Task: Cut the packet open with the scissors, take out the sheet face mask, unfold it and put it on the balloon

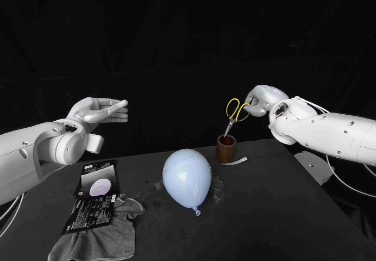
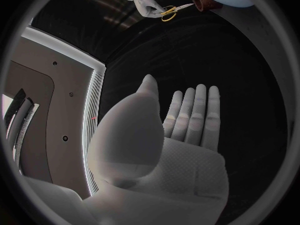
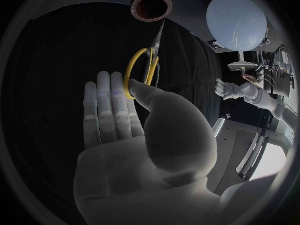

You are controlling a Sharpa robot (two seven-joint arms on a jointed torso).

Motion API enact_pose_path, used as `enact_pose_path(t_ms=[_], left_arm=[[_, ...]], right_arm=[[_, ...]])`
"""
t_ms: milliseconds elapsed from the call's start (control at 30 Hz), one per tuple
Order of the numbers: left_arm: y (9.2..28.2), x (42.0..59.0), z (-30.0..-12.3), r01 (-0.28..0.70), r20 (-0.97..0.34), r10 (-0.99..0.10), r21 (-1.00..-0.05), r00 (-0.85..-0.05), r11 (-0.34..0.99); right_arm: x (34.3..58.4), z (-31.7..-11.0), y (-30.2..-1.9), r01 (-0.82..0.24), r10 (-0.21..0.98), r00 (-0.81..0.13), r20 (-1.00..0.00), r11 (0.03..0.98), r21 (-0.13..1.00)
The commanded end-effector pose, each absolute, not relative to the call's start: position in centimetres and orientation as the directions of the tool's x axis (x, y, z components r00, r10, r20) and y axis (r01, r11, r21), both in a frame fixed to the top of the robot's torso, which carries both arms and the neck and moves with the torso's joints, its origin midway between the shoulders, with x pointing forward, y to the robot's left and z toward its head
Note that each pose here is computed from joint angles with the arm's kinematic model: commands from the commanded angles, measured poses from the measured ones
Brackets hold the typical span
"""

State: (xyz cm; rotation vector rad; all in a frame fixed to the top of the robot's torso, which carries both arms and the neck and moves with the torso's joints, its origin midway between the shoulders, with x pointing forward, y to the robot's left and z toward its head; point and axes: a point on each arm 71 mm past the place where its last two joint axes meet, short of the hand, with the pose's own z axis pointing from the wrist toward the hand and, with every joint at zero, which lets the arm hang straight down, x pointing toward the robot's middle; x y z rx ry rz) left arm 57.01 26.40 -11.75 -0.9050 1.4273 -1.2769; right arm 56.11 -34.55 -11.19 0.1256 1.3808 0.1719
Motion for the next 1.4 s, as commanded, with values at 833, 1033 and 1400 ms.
enact_pose_path(t_ms=[833,1033,1400], left_arm=[[26.4,56.5,-11.5,0.097,-0.159,-0.955,-0.986,-0.252,0.138],[26.4,56.5,-11.5,0.095,-0.158,-0.954,-0.986,-0.255,0.138],[26.4,56.5,-11.5,0.091,-0.157,-0.953,-0.986,-0.258,0.138]], right_arm=[[57.2,-16.2,-31.8,-0.018,0.022,0.139,-0.99,1.0,0.02],[57.2,-17.4,-31.4,-0.029,0.054,0.138,-0.989,0.998,0.051],[56.9,-18.9,-30.4,-0.067,0.121,0.088,-0.989,0.991,0.115]])
